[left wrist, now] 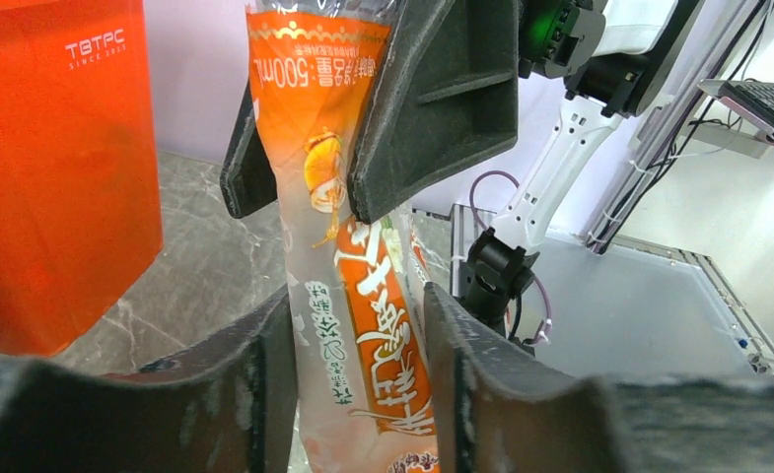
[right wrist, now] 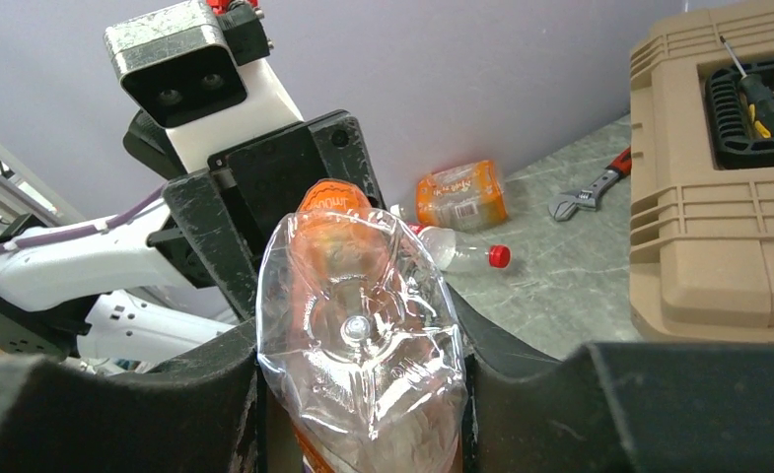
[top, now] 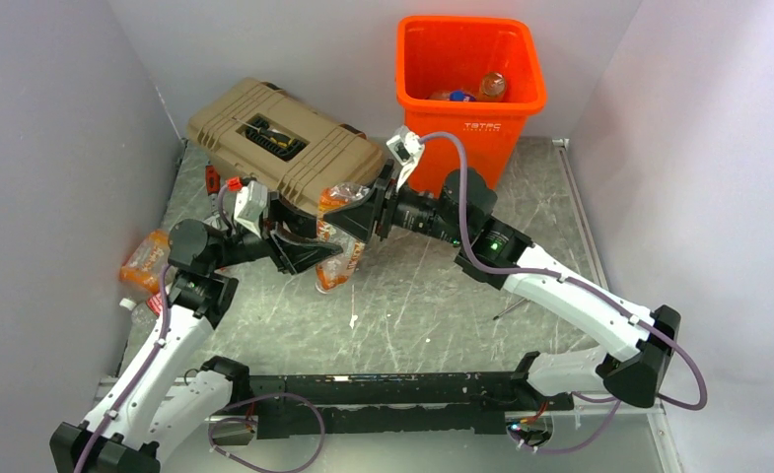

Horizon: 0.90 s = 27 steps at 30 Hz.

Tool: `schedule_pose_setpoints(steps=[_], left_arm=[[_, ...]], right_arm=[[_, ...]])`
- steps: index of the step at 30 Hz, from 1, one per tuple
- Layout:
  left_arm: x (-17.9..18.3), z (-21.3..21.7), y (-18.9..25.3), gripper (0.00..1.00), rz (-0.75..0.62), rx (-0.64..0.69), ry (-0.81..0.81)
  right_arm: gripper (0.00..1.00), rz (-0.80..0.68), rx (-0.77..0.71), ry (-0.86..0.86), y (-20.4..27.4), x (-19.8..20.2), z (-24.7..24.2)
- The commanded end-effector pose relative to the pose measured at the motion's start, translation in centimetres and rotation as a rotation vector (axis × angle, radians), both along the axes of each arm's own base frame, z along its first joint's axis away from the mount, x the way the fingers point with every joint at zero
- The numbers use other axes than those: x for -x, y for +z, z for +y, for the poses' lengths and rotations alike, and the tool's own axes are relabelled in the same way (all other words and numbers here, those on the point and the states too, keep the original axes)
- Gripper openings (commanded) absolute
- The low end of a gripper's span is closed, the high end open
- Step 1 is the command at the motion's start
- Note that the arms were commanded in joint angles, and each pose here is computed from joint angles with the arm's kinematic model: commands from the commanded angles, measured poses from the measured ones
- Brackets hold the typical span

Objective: Put the plastic bottles in the bin
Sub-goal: Place the plastic bottle in the trash bin.

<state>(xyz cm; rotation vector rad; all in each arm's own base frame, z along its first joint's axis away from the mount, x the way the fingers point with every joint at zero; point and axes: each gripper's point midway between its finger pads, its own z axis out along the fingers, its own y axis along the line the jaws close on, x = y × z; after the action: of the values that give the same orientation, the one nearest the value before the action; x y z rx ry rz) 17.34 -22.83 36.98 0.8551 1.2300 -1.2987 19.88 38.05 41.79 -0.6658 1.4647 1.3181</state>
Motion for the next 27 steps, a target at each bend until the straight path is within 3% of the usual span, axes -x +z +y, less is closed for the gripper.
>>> schedule_pose_setpoints(steps=[1, 2, 5, 6, 10, 12, 14, 17, 24, 27], left_arm=[[0.2, 0.2, 1.4, 0.43, -0.074, 0.017, 0.017], [0.3, 0.2, 1.4, 0.38, -0.074, 0.018, 0.013], [0.2, 0.2, 1.4, 0.2, -0.076, 0.018, 0.014], [0.3, 0.2, 1.4, 0.16, -0.077, 0.017, 0.015], [0.2, 0.3, 1.4, 0.09, -0.082, 0.02, 0.022], [0.2, 0.2, 1.5, 0.08, -0.083, 0.021, 0.018], [0.3, 0.2, 1.4, 0.07, -0.082, 0.02, 0.012], [0.3, 0.2, 1.4, 0.06, -0.082, 0.018, 0.008], [0.3, 0.2, 1.3, 0.06, -0.079, 0.018, 0.006], [0.3, 0.2, 1.3, 0.07, -0.077, 0.018, 0.01]], right_arm=[[0.0, -0.062, -0.072, -0.034, 3.1, 0.4, -1.7], [0.14, -0.059, -0.071, -0.032, 3.1, 0.5, -1.7], [0.85, -0.058, -0.061, -0.025, 3.1, 0.6, -1.7], [0.98, -0.057, -0.05, -0.031, 2.9, 0.5, -1.7], [1.0, -0.073, -0.007, -0.048, 2.6, 0.2, -1.9], [0.98, -0.081, -0.003, -0.03, 2.6, 0.4, -1.7], [0.88, -0.075, -0.008, -0.022, 2.6, 0.4, -1.4], [0.6, -0.062, -0.026, -0.021, 2.5, 0.2, -1.1], [0.26, -0.063, -0.069, 0.006, 3.2, 0.6, -0.8], [0.0, -0.059, -0.061, 0.006, 3.1, 0.6, -0.7]])
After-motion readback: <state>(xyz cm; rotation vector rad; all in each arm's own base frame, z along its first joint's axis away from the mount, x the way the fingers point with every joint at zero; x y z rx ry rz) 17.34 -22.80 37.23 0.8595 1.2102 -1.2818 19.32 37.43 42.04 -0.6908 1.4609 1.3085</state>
